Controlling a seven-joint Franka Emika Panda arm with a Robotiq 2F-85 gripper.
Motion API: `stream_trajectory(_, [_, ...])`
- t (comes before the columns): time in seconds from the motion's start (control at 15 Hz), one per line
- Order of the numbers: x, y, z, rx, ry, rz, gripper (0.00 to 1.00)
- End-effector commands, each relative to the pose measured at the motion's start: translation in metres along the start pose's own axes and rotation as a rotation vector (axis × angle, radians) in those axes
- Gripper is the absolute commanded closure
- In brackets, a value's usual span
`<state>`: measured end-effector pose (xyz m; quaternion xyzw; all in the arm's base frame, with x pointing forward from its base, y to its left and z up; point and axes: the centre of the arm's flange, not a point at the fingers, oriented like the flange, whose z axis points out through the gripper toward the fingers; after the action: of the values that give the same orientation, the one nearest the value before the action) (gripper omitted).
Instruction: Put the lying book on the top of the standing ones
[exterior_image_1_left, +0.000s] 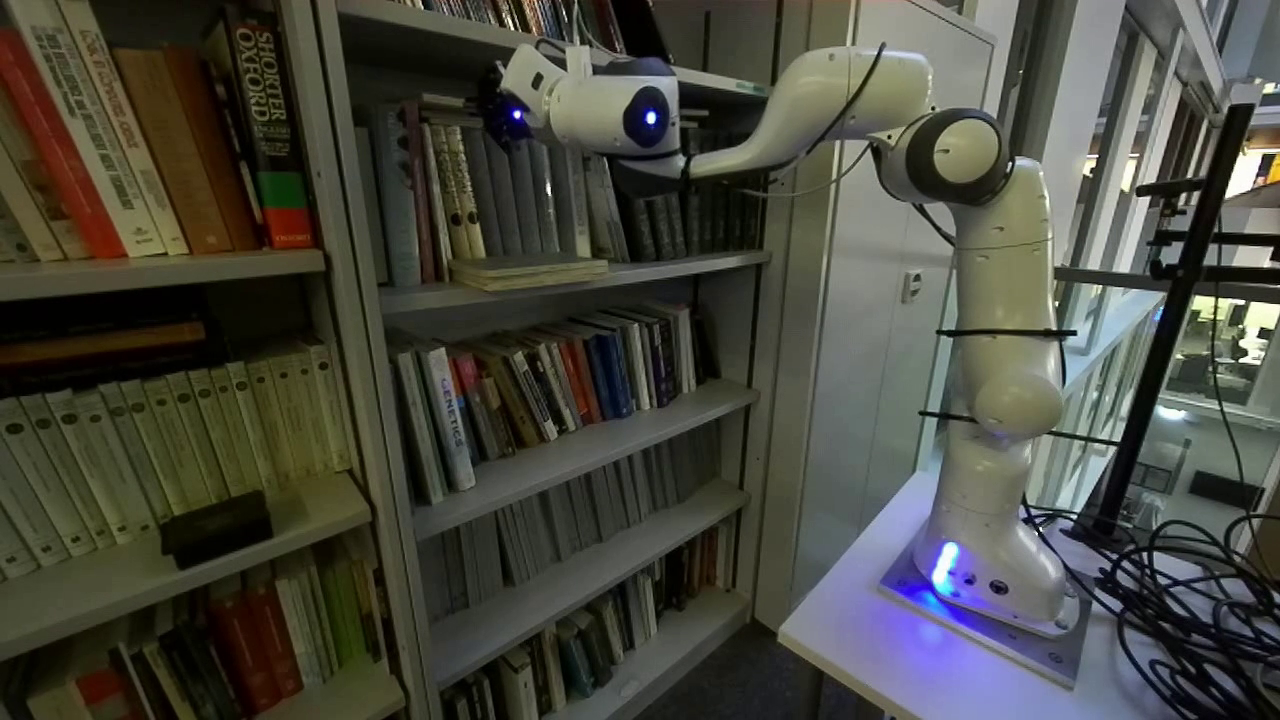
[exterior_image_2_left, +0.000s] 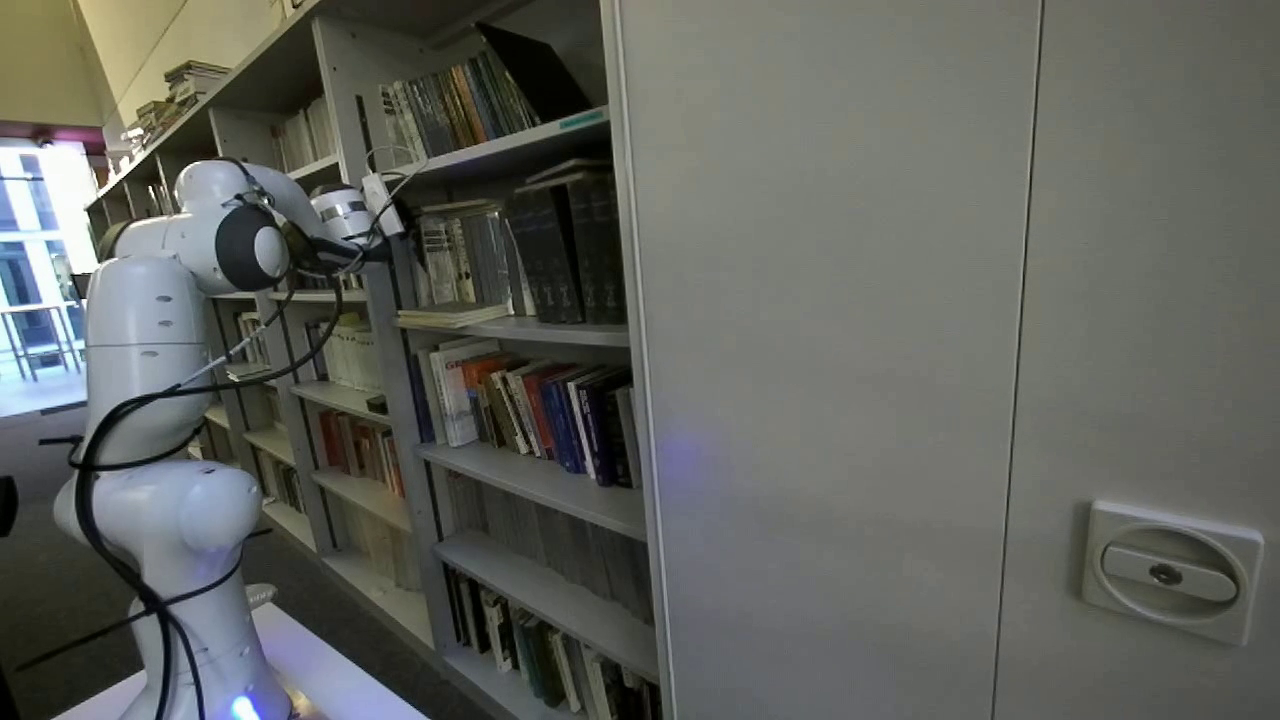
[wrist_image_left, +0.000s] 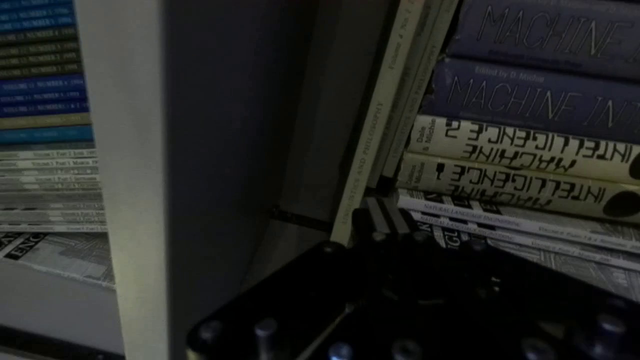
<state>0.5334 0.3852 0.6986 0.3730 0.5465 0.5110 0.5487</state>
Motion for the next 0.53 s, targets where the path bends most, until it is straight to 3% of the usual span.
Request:
stream_trajectory(0.0, [0.011,0.018,-0.002,-0.039,0.062,-0.034,1.0])
stream_trajectory(0.47, [0.042,0.034,0.015,-0.057,0.099,-0.055,1.0])
